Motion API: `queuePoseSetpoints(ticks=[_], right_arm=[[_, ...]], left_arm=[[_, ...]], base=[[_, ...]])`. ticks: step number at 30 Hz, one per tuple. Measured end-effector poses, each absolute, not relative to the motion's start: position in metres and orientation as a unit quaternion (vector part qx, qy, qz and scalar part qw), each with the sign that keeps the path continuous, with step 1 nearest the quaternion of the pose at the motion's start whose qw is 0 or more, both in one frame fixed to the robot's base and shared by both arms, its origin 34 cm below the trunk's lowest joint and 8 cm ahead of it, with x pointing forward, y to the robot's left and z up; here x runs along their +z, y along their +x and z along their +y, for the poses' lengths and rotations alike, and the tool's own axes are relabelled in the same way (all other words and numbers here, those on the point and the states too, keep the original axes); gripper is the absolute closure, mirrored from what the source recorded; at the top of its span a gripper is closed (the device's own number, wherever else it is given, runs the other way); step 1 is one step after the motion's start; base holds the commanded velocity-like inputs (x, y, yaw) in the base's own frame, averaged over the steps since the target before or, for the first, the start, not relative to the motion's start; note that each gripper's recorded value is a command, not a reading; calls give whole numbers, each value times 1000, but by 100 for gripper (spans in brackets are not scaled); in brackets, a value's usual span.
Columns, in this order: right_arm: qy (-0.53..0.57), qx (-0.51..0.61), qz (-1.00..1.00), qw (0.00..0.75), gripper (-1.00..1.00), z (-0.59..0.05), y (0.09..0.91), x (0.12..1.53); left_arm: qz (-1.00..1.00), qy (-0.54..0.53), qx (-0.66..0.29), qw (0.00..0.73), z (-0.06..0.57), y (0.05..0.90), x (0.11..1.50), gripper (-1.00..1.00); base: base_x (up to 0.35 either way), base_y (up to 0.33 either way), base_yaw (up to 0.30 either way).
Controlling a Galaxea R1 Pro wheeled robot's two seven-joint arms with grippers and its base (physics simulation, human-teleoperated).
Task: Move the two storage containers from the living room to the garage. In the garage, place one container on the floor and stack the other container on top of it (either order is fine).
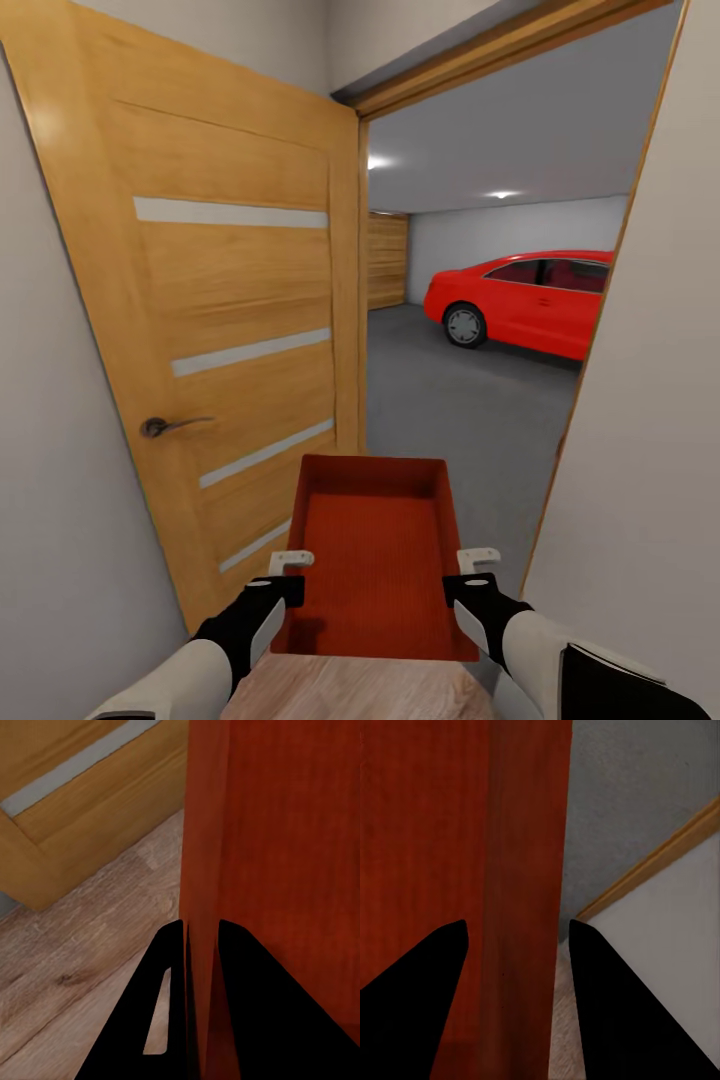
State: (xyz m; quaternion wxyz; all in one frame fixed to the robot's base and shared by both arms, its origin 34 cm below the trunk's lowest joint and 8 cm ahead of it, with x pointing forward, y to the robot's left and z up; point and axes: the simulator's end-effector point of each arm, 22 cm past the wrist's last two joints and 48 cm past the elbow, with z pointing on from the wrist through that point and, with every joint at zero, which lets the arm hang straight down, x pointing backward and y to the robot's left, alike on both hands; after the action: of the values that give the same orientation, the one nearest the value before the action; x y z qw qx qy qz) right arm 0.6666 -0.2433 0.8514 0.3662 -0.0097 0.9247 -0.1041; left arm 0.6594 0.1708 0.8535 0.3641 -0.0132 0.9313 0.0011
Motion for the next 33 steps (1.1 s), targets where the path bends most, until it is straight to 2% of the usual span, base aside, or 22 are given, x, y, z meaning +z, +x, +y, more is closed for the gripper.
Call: queuePoseSetpoints(ticks=[12, 33], right_arm=[[-9, -104, 924, 367, 100, -243, 667, 852], [-9, -104, 924, 367, 100, -243, 667, 852]], left_arm=[[931, -13, 1, 365, 171, 660, 854, 100], [931, -13, 1, 365, 171, 660, 854, 100]], base=[[170, 237, -13], [111, 100, -228]])
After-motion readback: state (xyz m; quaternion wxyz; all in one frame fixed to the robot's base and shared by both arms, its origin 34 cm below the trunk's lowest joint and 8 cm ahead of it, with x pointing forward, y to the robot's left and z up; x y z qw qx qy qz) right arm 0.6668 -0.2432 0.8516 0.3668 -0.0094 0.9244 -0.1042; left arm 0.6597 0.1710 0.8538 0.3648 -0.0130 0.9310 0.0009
